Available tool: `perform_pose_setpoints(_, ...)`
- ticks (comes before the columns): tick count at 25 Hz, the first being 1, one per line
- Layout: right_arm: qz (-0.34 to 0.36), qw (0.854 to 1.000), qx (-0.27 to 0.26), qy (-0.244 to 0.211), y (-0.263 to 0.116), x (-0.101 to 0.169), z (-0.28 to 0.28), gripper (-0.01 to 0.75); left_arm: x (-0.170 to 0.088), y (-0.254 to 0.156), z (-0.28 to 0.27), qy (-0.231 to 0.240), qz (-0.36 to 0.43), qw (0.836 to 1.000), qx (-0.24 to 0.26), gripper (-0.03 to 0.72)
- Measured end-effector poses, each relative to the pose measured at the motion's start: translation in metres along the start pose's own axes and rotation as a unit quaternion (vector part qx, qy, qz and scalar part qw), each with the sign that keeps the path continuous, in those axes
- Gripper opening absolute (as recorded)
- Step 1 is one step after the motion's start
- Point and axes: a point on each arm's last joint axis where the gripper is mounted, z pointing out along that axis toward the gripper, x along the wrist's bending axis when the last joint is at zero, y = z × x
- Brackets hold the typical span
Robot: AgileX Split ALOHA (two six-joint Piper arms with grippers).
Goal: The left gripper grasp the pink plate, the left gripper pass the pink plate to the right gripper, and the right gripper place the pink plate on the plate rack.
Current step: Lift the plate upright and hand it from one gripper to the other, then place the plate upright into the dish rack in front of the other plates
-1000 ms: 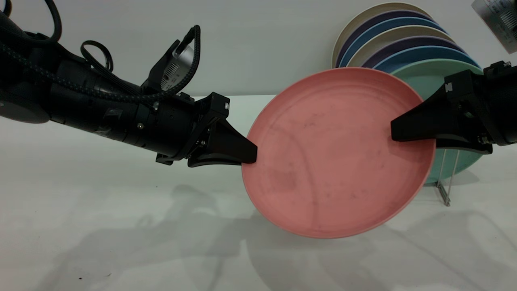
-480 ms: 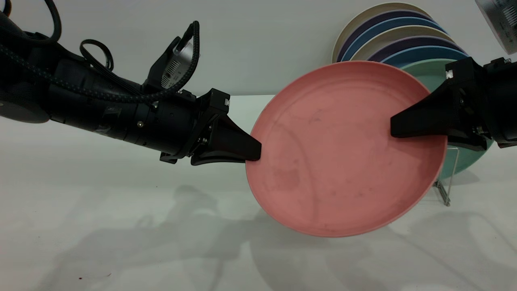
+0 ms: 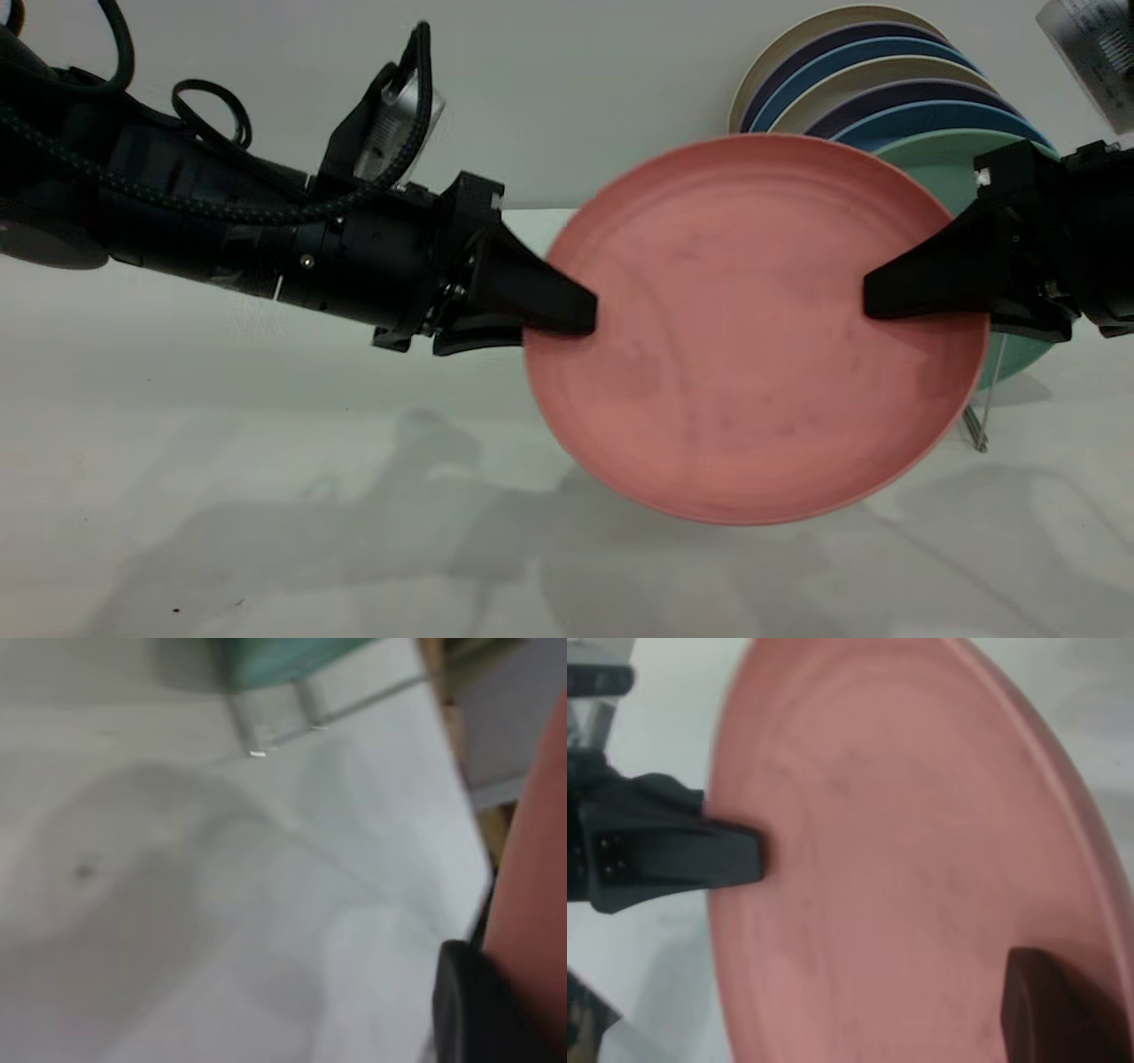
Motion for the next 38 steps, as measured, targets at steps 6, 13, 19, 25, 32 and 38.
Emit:
perform_pose_setpoints(6, -0.002, 1.0, 0.001, 0.002, 0.0, 0.0, 0.0, 0.077, -0.002, -0.002, 0.0, -0.013, 0.007, 1.0, 0.01, 0.455)
perform_pose_setpoints(13, -0.019, 1.0, 0.009, -0.023, -0.002, -0.004, 0.0, 0.077, -0.001, -0.01, -0.007, -0.028, 0.012, 0.997, 0.072, 0.573)
perform_pose_setpoints(19, -0.039, 0.999, 0.018, -0.028, -0.003, -0.005, 0.0, 0.077, 0.031, -0.008, -0.05, -0.001, -0.022, 0.995, 0.093, 0.577)
perform_pose_setpoints(25, -0.129, 0.989, 0.045, -0.058, -0.003, -0.01, -0.002, 0.077, 0.063, -0.01, -0.095, 0.048, -0.088, 0.991, 0.091, 0.577)
perform_pose_setpoints(32, -0.298, 0.949, 0.068, -0.082, 0.031, 0.012, -0.024, 0.077, 0.064, -0.003, -0.111, 0.075, -0.095, 0.991, 0.065, 0.577)
perform_pose_setpoints(38, -0.427, 0.883, 0.142, -0.131, 0.061, 0.027, -0.052, 0.077, 0.063, -0.002, -0.112, 0.077, -0.095, 0.991, 0.063, 0.577)
